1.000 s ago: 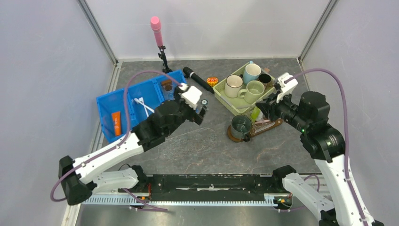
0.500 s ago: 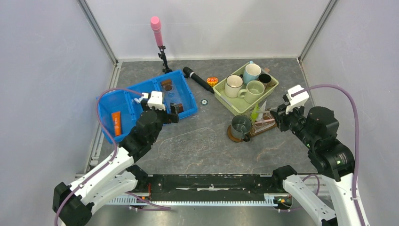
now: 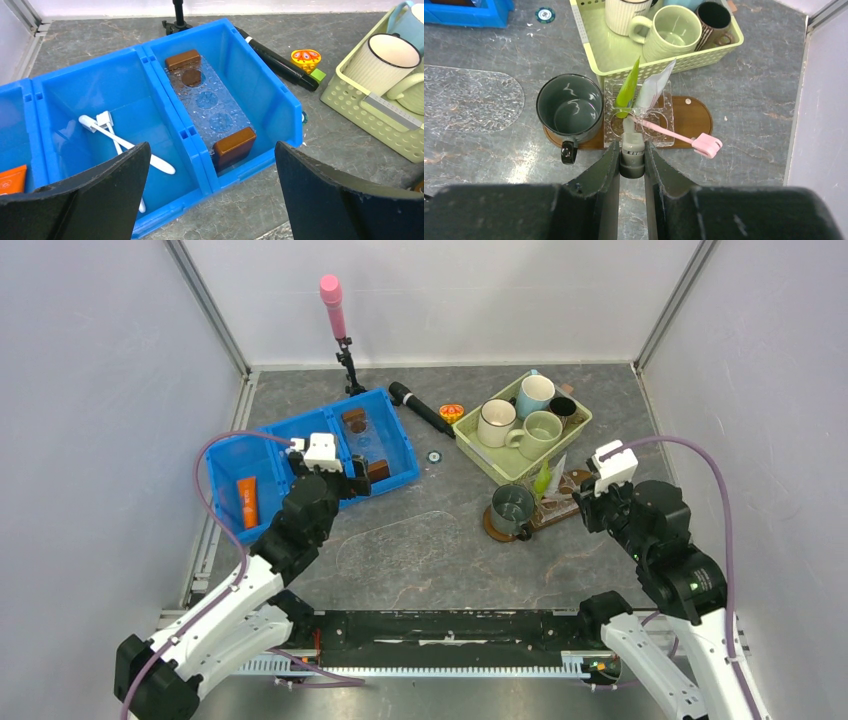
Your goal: Prepare toiletry sets of a toothbrush and toothpaste on the tray
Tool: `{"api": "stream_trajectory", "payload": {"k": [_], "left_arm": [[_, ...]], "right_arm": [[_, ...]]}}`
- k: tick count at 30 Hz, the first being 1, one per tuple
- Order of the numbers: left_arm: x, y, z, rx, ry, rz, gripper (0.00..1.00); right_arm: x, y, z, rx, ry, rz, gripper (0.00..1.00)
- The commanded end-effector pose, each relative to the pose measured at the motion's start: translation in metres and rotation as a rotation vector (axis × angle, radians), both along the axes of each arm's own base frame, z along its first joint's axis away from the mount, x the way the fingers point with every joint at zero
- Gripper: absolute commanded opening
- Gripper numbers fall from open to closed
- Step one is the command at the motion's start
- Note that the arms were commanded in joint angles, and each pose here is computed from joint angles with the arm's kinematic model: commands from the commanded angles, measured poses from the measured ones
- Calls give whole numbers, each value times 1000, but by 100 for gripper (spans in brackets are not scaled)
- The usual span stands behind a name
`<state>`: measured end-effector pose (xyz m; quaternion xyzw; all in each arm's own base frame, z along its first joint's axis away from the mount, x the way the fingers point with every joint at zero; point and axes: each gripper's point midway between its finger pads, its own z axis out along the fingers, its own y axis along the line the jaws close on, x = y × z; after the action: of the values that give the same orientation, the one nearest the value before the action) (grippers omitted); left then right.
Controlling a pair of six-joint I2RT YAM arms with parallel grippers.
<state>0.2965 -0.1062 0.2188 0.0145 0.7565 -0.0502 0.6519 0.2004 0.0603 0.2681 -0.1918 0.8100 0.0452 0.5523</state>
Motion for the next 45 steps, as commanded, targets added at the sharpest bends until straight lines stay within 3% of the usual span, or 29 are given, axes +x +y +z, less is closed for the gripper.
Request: {"api": "stream_trajectory", "payload": {"k": [1,33,45], "left_arm": [[7,4,32,1,-90,10,100],[12,3,20,3,-74,6,100],[12,3,21,-1,-75,3,100]], "right_arm": [[12,1,10,28,-96,-20,0],[32,6,-46,47,-58,-54,1],[34,6,-55,51,-26,-69,13]]}}
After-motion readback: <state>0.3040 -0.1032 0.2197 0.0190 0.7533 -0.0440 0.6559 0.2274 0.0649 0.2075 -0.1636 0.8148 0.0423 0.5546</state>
